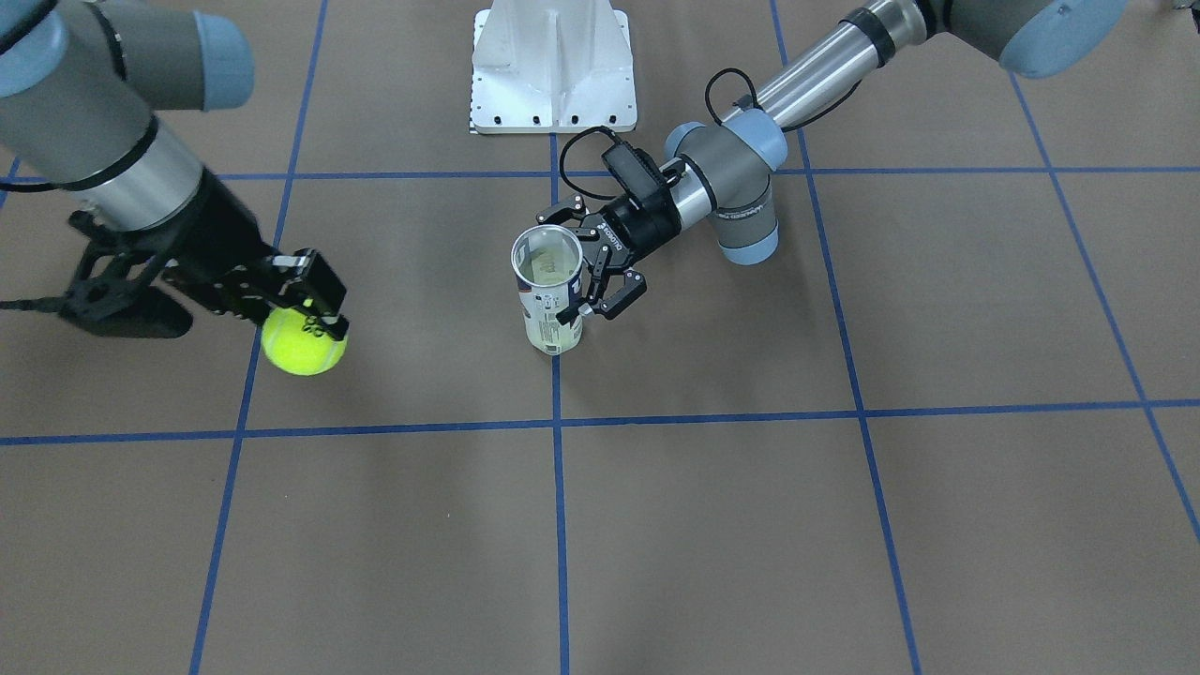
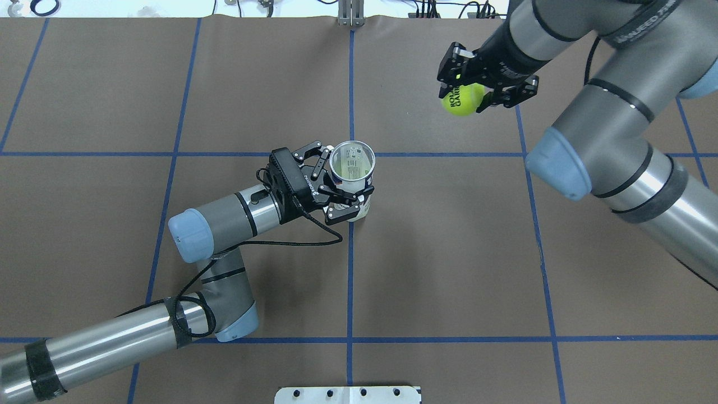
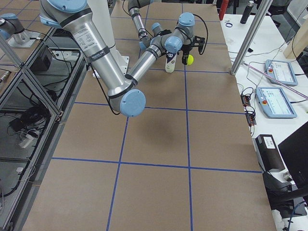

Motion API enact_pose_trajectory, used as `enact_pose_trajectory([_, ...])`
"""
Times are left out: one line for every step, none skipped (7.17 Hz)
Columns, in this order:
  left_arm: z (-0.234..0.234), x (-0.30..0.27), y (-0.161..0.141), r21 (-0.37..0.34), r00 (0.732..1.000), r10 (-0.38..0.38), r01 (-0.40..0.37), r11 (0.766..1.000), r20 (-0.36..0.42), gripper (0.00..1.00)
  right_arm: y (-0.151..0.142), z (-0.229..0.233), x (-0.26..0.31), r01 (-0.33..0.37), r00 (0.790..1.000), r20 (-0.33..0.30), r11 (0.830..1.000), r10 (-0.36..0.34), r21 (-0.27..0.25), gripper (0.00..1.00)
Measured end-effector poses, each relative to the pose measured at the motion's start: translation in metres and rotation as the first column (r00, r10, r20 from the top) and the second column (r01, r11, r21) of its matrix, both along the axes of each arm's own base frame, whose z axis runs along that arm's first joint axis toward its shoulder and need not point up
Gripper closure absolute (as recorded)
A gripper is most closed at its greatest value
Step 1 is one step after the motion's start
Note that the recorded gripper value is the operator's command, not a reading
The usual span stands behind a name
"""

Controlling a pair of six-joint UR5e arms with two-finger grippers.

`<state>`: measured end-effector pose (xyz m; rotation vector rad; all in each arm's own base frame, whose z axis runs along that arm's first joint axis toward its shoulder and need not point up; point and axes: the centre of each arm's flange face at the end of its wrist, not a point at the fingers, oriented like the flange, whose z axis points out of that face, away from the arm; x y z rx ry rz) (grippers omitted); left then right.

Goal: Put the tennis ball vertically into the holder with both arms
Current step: 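Carry the second ball over the can and drop it in with right gripper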

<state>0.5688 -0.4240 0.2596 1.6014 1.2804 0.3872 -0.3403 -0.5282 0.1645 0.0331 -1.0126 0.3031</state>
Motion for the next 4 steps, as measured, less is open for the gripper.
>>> enact_pose_trajectory([0.001,0.000,0.001,-0.001,1.000,0.001,-0.001,1.000,0.002,0.01,0.022,-0.038,-0.031,-0.012,0.999,-0.040,1.000,0.011,-0.014,0.98])
enact_pose_trajectory([0.003,0.001,0.001,-0.002,1.000,0.002,-0.002,1.000,0.004,0.01,0.040,-0.066,-0.054,-0.018,0.997,-0.072,1.000,0.017,-0.021,0.88])
enact_pose_trajectory([0.004,0.001,0.002,-0.002,1.000,0.002,-0.002,1.000,0.007,0.01,0.054,-0.084,-0.071,-0.023,0.996,-0.089,0.999,0.021,-0.023,0.74])
enact_pose_trajectory([0.005,0.002,0.002,-0.002,1.000,0.003,-0.003,1.000,0.008,0.01,0.065,-0.095,-0.083,-0.026,0.995,-0.097,0.999,0.024,-0.020,0.51])
